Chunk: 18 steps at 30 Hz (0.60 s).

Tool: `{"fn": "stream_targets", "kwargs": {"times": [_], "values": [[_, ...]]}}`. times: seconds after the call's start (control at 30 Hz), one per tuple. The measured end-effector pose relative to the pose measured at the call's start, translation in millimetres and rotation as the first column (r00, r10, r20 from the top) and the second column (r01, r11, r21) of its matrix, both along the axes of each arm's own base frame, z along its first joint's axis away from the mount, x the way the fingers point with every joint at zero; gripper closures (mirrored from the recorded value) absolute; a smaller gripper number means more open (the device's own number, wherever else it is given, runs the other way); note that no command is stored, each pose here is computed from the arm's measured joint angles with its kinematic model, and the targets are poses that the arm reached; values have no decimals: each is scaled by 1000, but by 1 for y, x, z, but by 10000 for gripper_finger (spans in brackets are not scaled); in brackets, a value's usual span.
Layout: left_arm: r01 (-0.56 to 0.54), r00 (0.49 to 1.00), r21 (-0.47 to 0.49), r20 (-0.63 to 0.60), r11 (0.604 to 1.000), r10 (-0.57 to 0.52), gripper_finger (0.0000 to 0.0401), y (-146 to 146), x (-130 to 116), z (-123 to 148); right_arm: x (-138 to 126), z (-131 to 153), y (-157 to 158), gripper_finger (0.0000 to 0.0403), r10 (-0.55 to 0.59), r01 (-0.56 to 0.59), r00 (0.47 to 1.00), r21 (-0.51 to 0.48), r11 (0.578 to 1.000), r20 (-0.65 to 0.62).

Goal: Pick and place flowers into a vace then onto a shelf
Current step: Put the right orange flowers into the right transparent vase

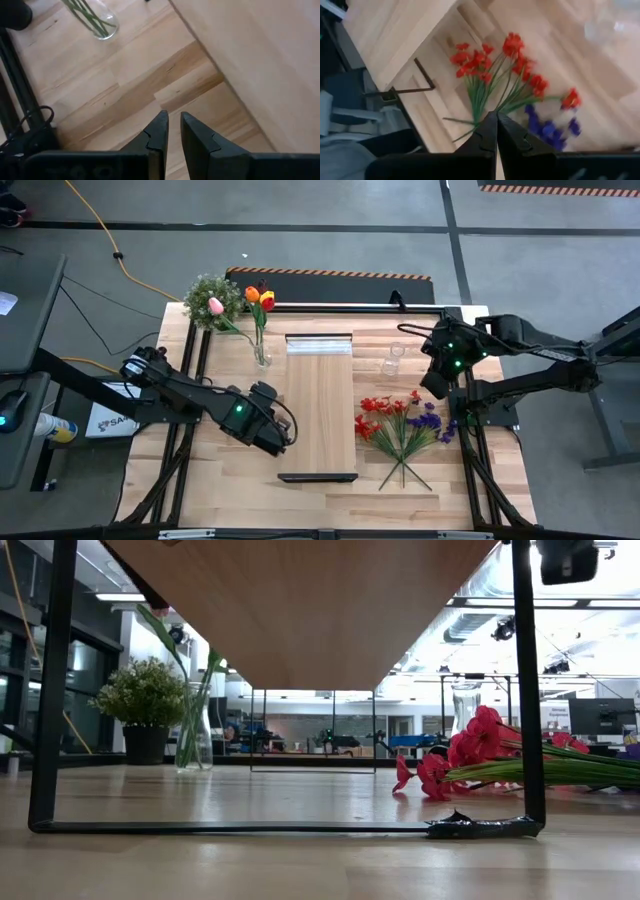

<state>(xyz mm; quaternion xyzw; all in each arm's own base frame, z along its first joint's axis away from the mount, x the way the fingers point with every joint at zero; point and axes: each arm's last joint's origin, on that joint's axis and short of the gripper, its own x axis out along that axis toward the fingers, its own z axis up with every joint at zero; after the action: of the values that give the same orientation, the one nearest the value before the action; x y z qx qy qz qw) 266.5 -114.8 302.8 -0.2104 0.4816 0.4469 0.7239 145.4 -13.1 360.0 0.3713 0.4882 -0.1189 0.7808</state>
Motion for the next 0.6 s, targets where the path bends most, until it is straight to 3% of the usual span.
{"fn": "stream_targets", "kwargs": {"times": [0.27,0.6], "values": [[-30,992,-83,-129,996,19,316,-8,-12,-14,-1,-1,28,402,-99,107,992,100,989,-81],[-38,996,-84,-90,996,31,316,-44,-35,-19,-7,-2,63,402,-164,174,980,82,981,-112]]}}
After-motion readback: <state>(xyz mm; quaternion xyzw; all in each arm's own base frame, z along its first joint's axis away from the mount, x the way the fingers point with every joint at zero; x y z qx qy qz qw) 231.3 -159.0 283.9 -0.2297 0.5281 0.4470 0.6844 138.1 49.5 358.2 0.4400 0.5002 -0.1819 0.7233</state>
